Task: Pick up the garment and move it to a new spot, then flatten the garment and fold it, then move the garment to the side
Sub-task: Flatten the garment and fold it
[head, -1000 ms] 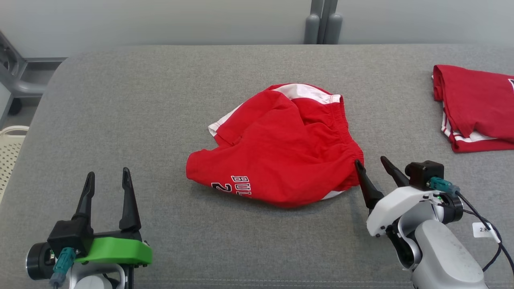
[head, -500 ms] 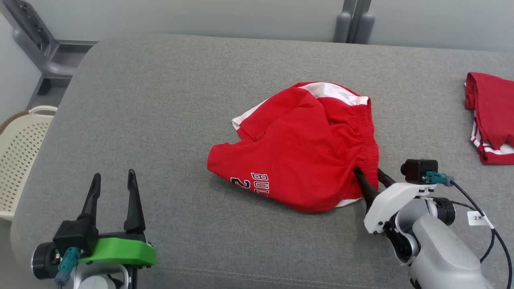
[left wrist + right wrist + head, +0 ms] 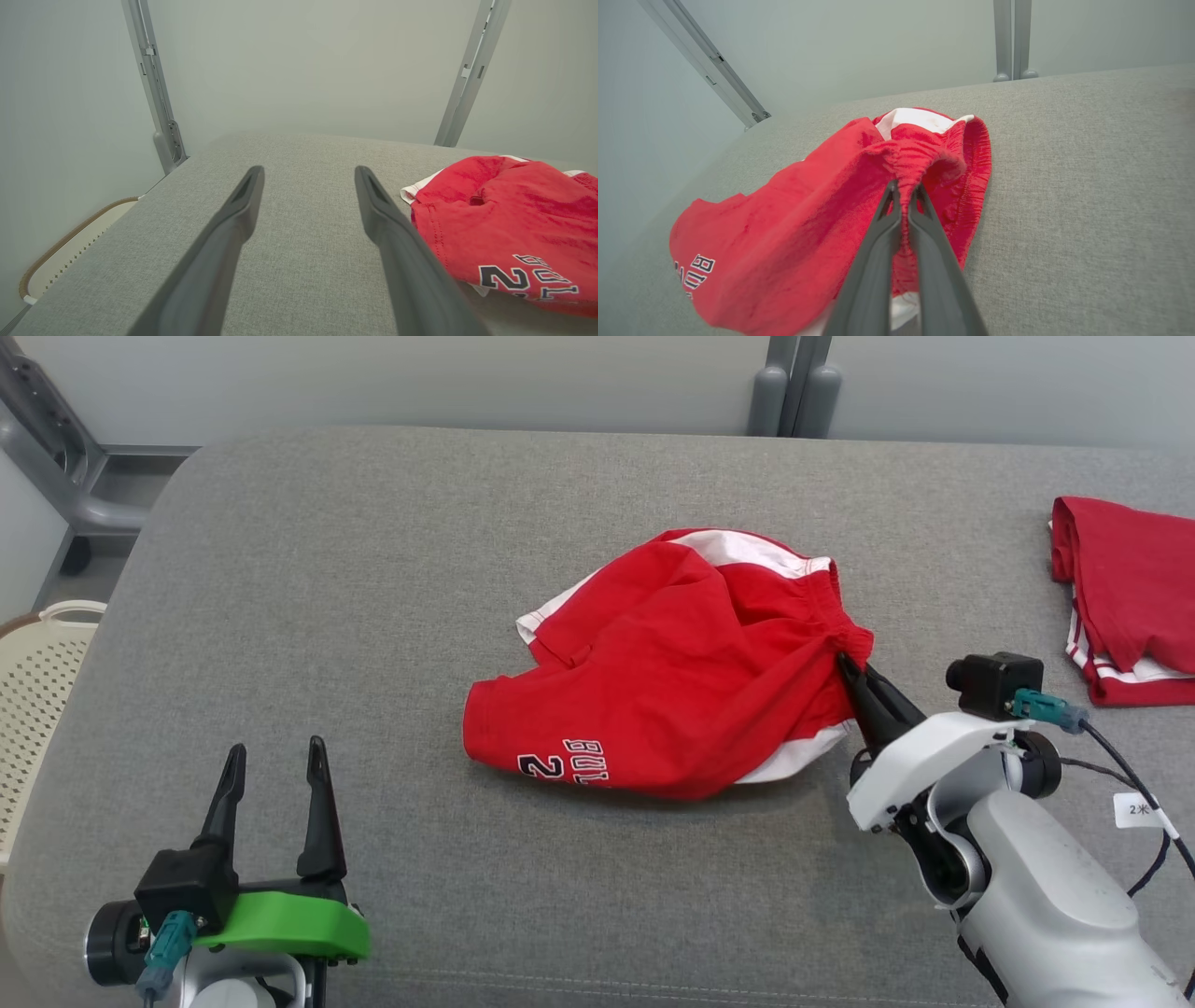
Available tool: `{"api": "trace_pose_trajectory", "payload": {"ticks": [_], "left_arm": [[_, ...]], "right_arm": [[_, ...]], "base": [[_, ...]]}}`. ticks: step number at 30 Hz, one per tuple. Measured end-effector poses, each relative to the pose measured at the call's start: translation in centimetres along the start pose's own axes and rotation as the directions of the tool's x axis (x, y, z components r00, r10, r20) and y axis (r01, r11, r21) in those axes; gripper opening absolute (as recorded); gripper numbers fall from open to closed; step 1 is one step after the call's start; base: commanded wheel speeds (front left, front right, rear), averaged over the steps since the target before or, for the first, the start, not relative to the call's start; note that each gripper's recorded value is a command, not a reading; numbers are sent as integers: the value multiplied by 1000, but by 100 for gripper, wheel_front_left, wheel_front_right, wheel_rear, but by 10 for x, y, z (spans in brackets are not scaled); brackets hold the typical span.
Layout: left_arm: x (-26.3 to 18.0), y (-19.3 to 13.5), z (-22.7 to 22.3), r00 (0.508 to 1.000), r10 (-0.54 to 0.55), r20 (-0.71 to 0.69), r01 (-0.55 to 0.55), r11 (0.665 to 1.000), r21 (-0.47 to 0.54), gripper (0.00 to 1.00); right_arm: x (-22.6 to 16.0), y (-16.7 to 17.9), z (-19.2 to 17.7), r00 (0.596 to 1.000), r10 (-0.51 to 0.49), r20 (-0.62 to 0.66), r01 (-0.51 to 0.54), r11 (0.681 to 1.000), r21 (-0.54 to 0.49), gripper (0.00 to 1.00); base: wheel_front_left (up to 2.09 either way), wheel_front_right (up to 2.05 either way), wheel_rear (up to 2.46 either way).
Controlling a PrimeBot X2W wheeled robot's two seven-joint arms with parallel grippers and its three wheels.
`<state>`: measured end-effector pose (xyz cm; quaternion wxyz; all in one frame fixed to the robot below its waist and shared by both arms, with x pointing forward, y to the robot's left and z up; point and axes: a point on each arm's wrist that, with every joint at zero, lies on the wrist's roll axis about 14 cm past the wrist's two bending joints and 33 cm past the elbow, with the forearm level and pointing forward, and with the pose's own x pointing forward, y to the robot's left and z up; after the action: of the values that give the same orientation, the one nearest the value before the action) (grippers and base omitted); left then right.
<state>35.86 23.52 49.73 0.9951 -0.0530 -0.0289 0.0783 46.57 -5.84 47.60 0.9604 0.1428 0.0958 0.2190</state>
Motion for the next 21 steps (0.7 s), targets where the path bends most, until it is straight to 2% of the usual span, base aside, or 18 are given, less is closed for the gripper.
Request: {"api": "trace_pose_trajectory", "payload": {"ticks": [7,11,21], "left_arm": [[-1,-3,-3,1000,-13,-9,13,1000,-3,100],[0,-5,-3,1000,-17,-11,17,1000,-10,100],[4,-11,-8,999,-30,-31,29,999,-14,100]], "right_arm": [[21,10,28,999,47,26,-46,998,-52,0],[43,5,41,999,33,24,-32,997,-70,0],[75,-18,19,996,-41,-77,34,996,-83,0]], "base": [[0,0,0],[0,0,0],[0,0,0]]}}
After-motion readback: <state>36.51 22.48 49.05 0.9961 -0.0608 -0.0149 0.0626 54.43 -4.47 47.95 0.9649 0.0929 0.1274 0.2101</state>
